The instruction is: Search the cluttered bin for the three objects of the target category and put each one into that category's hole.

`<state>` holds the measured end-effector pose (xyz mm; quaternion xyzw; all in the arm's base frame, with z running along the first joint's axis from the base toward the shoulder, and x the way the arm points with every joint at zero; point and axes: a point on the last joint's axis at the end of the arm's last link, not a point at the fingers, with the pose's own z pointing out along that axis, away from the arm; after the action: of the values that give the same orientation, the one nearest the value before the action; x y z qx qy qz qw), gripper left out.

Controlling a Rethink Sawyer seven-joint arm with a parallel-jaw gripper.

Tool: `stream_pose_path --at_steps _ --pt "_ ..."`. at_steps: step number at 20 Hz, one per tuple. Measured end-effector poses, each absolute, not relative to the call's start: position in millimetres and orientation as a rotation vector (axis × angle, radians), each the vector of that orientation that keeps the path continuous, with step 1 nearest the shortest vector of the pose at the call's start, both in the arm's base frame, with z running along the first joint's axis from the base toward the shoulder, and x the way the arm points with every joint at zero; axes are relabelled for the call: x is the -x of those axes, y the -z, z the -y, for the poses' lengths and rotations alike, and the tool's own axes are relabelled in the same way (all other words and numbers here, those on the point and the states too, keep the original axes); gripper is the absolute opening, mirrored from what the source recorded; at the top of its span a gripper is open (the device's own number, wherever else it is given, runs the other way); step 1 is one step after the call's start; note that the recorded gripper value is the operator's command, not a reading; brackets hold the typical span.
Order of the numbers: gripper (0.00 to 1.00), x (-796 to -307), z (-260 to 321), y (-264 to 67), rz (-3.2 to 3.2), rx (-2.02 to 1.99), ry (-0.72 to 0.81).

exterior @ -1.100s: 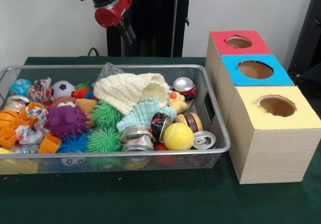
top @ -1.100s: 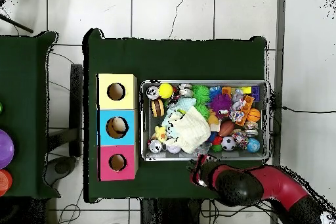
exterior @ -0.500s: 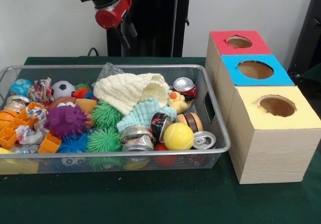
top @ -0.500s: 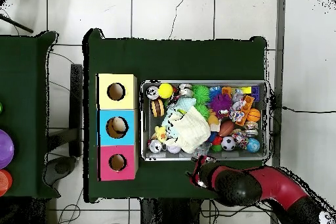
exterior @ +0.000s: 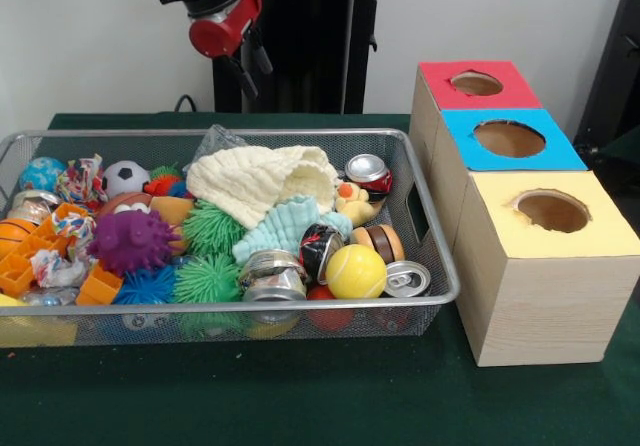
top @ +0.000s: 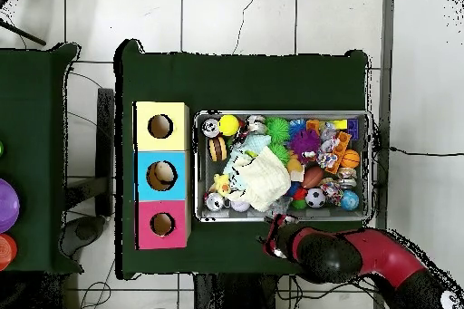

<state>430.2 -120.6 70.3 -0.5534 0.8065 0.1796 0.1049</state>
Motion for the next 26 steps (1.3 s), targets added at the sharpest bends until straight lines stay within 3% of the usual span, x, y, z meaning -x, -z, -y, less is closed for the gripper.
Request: stream_pose_path --at_steps 26 --pt "1.00 -479.7 153.3 -59.9 -2.344 1.639 -0.377"
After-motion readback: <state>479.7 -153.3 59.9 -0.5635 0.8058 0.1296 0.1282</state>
